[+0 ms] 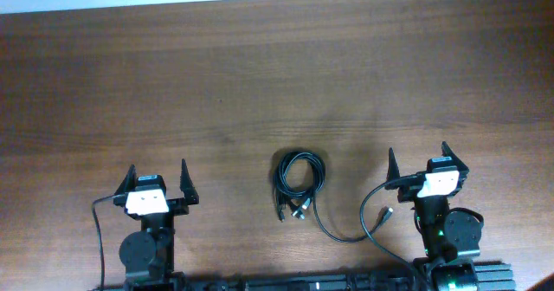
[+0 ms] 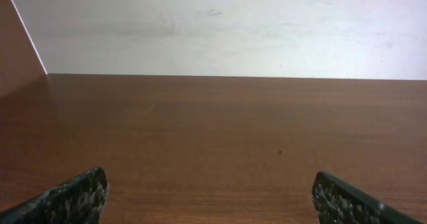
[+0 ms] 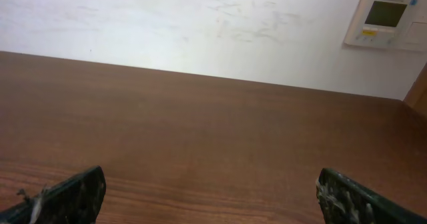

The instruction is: Untangle cables

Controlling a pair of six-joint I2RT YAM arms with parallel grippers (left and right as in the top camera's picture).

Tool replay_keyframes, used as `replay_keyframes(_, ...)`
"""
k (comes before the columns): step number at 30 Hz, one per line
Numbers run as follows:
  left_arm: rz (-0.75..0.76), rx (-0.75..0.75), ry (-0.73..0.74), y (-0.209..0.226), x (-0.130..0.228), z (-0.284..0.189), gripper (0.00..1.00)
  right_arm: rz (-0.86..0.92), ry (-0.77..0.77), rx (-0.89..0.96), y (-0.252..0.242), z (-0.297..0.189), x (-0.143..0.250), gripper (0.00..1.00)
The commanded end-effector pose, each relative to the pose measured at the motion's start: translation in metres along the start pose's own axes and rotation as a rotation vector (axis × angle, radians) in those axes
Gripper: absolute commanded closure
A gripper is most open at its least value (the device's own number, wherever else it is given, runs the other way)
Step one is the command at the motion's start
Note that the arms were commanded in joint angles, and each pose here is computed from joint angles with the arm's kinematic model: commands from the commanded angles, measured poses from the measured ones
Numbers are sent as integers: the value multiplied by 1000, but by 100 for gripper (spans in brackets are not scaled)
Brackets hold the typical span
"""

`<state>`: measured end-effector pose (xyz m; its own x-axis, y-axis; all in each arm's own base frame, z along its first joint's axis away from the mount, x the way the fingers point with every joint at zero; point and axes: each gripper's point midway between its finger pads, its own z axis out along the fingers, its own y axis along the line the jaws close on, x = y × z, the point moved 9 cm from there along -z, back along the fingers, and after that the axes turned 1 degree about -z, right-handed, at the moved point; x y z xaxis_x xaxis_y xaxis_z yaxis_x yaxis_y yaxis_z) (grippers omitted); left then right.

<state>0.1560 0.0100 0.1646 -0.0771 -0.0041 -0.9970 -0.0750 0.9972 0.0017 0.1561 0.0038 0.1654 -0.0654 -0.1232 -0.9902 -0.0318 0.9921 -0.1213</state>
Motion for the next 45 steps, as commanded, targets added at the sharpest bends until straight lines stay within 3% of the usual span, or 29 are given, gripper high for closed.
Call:
replay_keyframes(1,-10,5,3,0,1,0,1,8,12,8,0,0,3,1)
replay_keyframes(18,-10,6,23,0,-17,-7,1,8,12,8,0,0,3,1)
replay_keyframes(30,-10,163,131,-13,-99,13,1,8,12,8,0,0,3,1)
replay_keyframes(39,-47,239,491,-21,-151,58,1,8,12,8,0,0,3,1)
replay_keyframes(45,-20,341,670,-36,-160,81,2,8,12,8,0,0,3,1)
